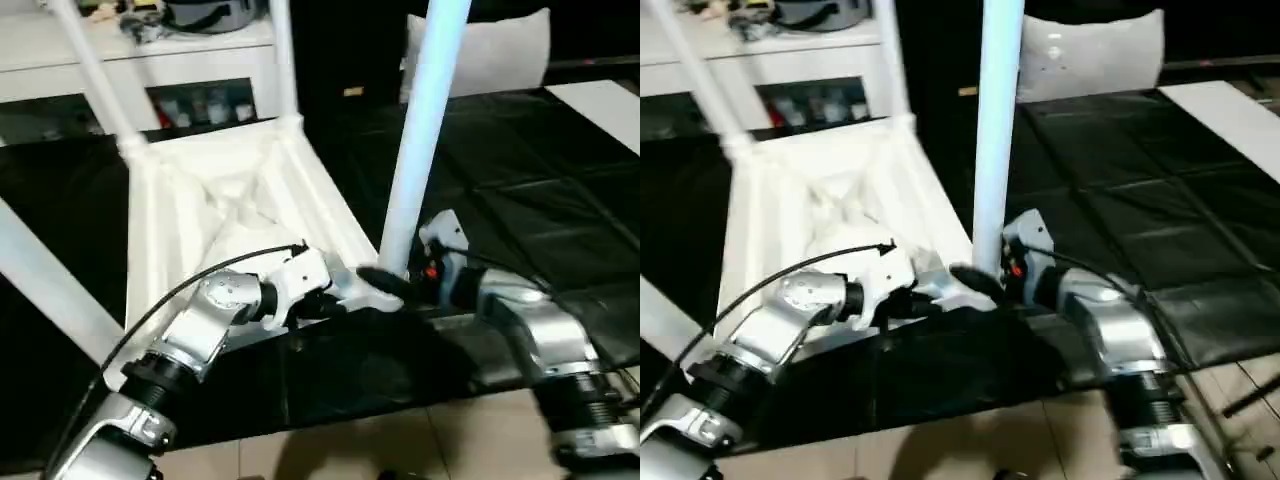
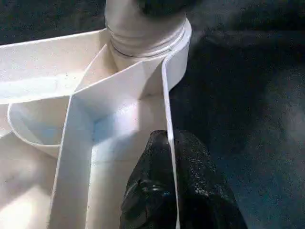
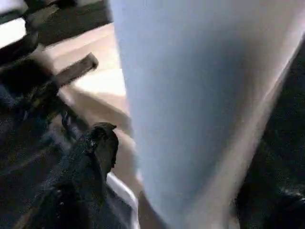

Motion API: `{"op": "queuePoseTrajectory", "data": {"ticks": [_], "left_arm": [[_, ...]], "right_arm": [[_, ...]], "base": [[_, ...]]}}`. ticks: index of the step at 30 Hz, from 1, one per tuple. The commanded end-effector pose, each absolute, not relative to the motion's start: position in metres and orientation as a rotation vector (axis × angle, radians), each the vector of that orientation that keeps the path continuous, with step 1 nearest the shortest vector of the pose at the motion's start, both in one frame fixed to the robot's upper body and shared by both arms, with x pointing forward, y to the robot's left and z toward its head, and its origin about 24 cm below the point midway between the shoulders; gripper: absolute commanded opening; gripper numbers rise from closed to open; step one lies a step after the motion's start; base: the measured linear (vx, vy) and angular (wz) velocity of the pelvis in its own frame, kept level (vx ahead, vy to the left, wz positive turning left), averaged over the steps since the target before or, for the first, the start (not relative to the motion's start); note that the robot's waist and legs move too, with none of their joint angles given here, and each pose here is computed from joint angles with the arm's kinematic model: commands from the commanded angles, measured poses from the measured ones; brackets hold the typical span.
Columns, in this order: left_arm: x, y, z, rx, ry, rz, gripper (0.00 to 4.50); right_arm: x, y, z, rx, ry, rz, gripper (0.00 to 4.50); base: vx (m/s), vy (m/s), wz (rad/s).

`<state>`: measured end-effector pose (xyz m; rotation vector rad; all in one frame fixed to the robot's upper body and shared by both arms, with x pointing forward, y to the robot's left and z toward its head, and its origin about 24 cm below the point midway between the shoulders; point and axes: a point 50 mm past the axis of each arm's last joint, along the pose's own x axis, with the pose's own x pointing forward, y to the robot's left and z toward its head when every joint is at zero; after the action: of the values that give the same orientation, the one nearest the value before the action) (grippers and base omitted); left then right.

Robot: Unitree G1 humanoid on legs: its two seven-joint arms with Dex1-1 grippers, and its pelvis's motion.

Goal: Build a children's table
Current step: Rotate leg to tighten

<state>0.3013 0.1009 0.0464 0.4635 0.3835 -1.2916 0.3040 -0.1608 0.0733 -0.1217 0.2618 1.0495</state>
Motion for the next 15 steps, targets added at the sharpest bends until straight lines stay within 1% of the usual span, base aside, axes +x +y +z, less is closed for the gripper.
{"op": "queuePoseTrajectory", "data": {"ticks": [1,3,5,8,10,11,12,14,15], "left_arm": [[0.300,0.098,0.056,0.546,0.340,-1.404,0.00],[0.296,0.103,0.055,0.579,0.351,-1.483,0.00],[0.292,0.108,0.055,0.608,0.354,-1.553,0.00],[0.290,0.111,0.055,0.621,0.357,-1.597,0.00],[0.285,0.117,0.054,0.655,0.378,-1.672,0.00],[0.284,0.119,0.054,0.666,0.382,-1.695,0.00],[0.283,0.120,0.054,0.675,0.386,-1.717,0.00],[0.281,0.121,0.054,0.680,0.390,-1.739,0.00],[0.281,0.121,0.054,0.681,0.391,-1.743,0.00]], "right_arm": [[0.301,-0.163,0.079,-0.151,0.247,1.147,3.68],[0.297,-0.169,0.083,-0.164,0.265,1.237,3.68],[0.295,-0.173,0.084,-0.202,0.289,1.322,3.68],[0.293,-0.174,0.084,-0.216,0.306,1.375,3.33],[0.291,-0.174,0.083,-0.230,0.334,1.452,3.29],[0.291,-0.173,0.082,-0.234,0.339,1.469,3.14],[0.291,-0.173,0.082,-0.237,0.343,1.485,3.14],[0.290,-0.171,0.081,-0.223,0.349,1.513,2.91],[0.289,-0.170,0.081,-0.215,0.357,1.526,2.91]], "base": [[0.000,0.000,0.00],[0.000,0.000,0.00],[0.000,0.000,0.00],[0.000,0.000,0.00],[0.000,0.000,0.00],[0.000,0.000,0.00],[0.000,0.000,0.00],[0.000,0.000,0.00],[0.000,0.000,0.00]]}}
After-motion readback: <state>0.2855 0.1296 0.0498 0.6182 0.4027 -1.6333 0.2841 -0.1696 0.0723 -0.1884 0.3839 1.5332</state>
